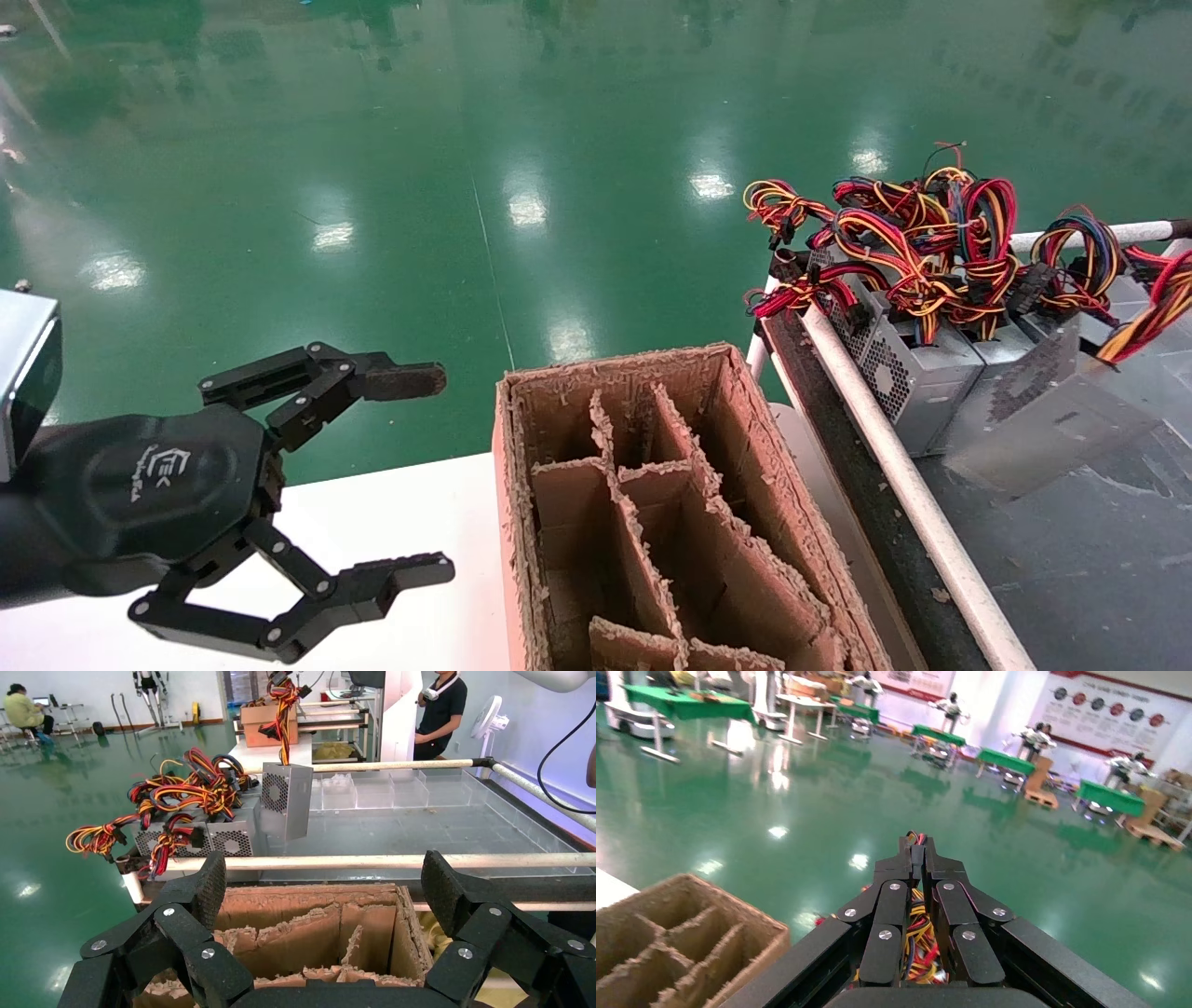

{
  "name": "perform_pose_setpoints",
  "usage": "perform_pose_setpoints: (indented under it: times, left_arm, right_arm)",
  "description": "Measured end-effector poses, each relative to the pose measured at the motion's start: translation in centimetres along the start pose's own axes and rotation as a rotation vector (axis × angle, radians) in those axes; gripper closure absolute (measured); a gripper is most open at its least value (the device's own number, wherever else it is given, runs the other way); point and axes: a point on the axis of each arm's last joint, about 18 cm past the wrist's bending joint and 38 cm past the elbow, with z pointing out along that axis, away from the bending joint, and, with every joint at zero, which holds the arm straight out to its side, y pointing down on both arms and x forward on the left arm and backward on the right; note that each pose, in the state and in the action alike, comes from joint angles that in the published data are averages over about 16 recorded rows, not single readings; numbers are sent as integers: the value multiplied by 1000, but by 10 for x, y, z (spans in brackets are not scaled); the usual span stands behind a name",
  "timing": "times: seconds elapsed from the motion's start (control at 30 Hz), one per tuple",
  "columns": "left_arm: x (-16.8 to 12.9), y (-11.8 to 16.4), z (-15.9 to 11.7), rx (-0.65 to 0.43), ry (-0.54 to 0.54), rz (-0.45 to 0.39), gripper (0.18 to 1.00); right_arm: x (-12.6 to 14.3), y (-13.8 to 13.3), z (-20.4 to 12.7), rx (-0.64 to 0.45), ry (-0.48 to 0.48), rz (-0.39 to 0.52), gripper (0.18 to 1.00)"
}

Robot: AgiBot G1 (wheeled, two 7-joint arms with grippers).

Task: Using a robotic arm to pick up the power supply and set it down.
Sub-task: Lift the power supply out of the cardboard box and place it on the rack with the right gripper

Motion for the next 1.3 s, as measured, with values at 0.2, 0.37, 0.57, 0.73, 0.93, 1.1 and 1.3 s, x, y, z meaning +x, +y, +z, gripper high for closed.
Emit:
perform_pose_setpoints:
  times: [0.2,0.37,0.57,0.73,0.93,1.1,1.3]
  left_arm:
    - [0,0,0,0,0,0,184]
    - [0,0,0,0,0,0,184]
    - [0,0,0,0,0,0,184]
    - [0,0,0,0,0,0,184]
    - [0,0,0,0,0,0,184]
    - [0,0,0,0,0,0,184]
    - [0,0,0,0,0,0,184]
  right_arm:
    - [2,13,8,-20,11,19,962]
    - [1,21,21,-30,0,29,962]
    - [0,27,42,-39,-20,29,962]
    - [1,30,60,-47,-29,29,962]
    - [4,36,77,-62,-37,32,962]
    - [6,40,85,-73,-43,40,962]
    - [7,45,90,-84,-53,49,962]
